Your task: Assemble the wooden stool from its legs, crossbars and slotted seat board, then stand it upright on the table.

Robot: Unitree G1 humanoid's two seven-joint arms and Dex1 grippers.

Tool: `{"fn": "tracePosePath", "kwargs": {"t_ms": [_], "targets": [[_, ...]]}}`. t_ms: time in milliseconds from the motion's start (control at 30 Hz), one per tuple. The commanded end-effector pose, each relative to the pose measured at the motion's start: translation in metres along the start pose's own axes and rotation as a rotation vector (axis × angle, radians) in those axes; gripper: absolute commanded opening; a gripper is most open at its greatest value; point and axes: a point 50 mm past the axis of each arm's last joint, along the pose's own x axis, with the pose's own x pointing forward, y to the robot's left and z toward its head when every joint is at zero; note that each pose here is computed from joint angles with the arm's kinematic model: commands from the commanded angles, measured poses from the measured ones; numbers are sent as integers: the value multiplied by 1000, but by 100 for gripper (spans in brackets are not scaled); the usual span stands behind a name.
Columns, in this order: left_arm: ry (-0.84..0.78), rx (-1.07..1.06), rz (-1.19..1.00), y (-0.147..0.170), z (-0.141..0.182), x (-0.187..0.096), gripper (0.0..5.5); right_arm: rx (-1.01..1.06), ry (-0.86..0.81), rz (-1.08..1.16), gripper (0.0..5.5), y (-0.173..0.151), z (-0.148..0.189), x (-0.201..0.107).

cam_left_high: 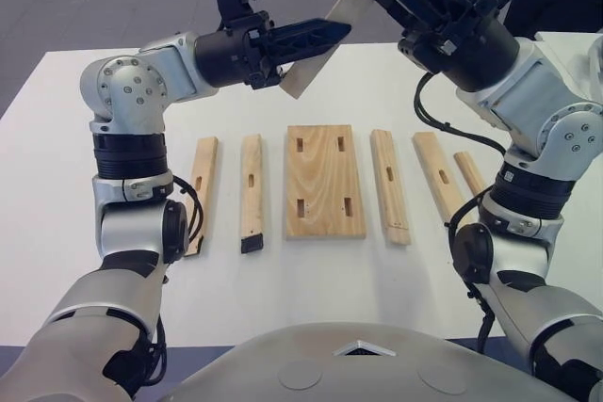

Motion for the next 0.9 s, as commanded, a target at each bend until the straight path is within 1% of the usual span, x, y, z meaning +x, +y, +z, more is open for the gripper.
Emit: {"fn": "tracePosePath", "kwargs": {"t_ms": [33,133,200,300,467,667,900], "targets": [[17,0,-60,-8,-2,4,40,-38,-42,-15,300,3,11,-2],[26,-22,-15,-1,-10,-3,40,-109,-91,-11,300,9,30,-7],[27,-25,-4,1,-11,-7,40,-135,-96,-37,300,7,36,-13],[23,-13,-11,0,-9,-7,40,-120,-63,-94,300,-5,28,-22],[19,9,-52,-7,-5,0,40,-34,9,-125,300,-21,-2,-21],[29,4,-89,-13,-7,5,40,-20,2,-114,300,-21,-4,-18],[18,-6,-64,-11,-11,4,40,2,72,-58,163,-13,-16,-16]]}}
